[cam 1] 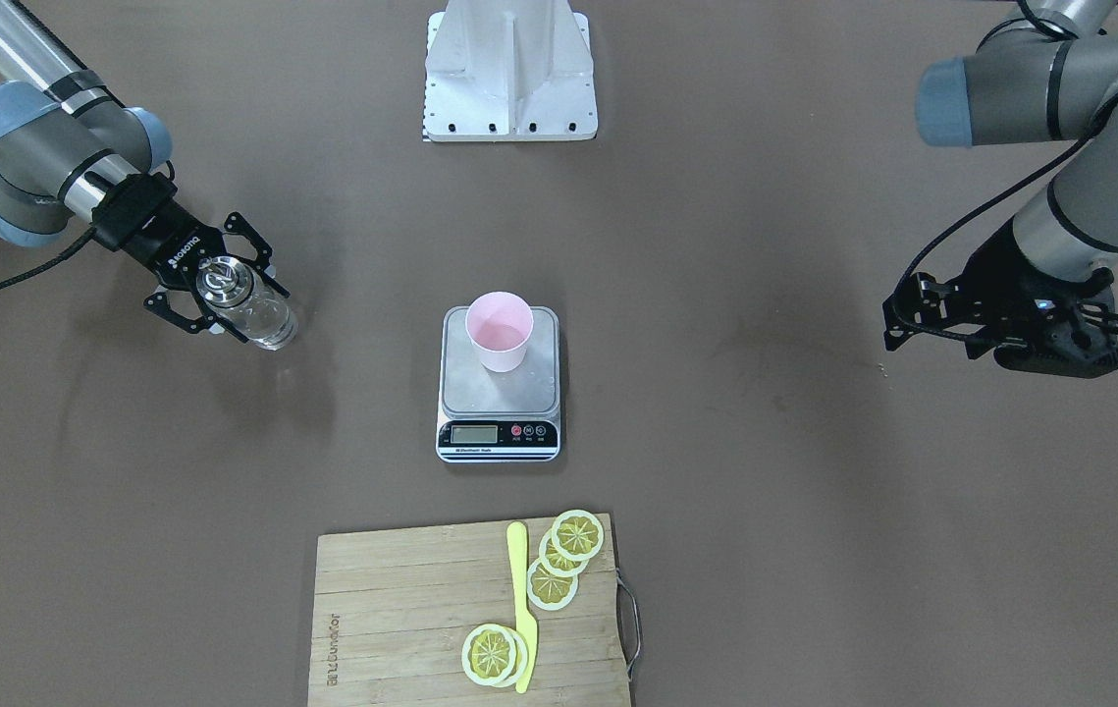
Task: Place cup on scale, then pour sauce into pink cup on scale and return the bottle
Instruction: 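Lift the bottle and carry it with the right gripper toward the cup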
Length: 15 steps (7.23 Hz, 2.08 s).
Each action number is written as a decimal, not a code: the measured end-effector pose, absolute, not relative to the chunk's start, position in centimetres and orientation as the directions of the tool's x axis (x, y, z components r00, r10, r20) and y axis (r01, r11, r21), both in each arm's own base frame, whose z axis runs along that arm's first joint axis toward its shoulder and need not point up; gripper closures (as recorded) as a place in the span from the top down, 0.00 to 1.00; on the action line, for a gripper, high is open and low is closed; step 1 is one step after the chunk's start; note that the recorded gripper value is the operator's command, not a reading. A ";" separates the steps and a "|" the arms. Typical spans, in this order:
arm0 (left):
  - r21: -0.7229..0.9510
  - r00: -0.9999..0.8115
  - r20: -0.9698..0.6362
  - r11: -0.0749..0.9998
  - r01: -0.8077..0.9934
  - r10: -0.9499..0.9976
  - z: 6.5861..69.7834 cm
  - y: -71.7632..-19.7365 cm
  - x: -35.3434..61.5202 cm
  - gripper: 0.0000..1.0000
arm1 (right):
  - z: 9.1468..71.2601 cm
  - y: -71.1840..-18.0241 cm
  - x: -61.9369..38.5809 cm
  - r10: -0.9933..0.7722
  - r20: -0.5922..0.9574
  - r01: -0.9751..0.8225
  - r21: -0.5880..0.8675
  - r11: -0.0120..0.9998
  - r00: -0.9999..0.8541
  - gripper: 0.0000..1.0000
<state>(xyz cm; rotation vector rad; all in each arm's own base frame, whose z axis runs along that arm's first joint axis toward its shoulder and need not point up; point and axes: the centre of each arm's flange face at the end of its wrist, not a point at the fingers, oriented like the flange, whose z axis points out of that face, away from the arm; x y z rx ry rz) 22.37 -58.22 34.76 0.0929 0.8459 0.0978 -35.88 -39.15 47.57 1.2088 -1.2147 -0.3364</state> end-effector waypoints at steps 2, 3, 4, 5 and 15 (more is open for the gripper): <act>0.119 0.660 -0.741 0.992 -0.051 0.122 34.9 -58.2 22.4 0.90 | 45.6 -40.0 -36.4 -0.734 0.537 -0.406 0.832 0.379 0.416 0.00; 0.117 0.661 -0.741 0.992 -0.052 0.122 35.0 -58.3 22.5 0.90 | 44.5 -40.6 -36.8 -0.715 0.538 -0.389 0.837 0.386 0.447 0.00; 0.115 0.661 -0.740 0.992 -0.053 0.121 35.1 -58.3 22.5 0.90 | 42.7 -41.2 -37.1 -0.691 0.530 -0.356 0.846 0.396 0.492 0.00; 0.113 0.662 -0.740 0.992 -0.053 0.120 35.2 -58.4 22.5 0.90 | 40.3 -41.8 -38.0 -0.673 0.521 -0.325 0.854 0.407 0.525 0.00; 0.221 0.696 -0.656 0.956 -0.191 0.291 45.0 -62.2 13.4 0.97 | 25.8 -36.0 -50.3 -0.474 -0.038 0.243 0.893 0.379 0.880 0.00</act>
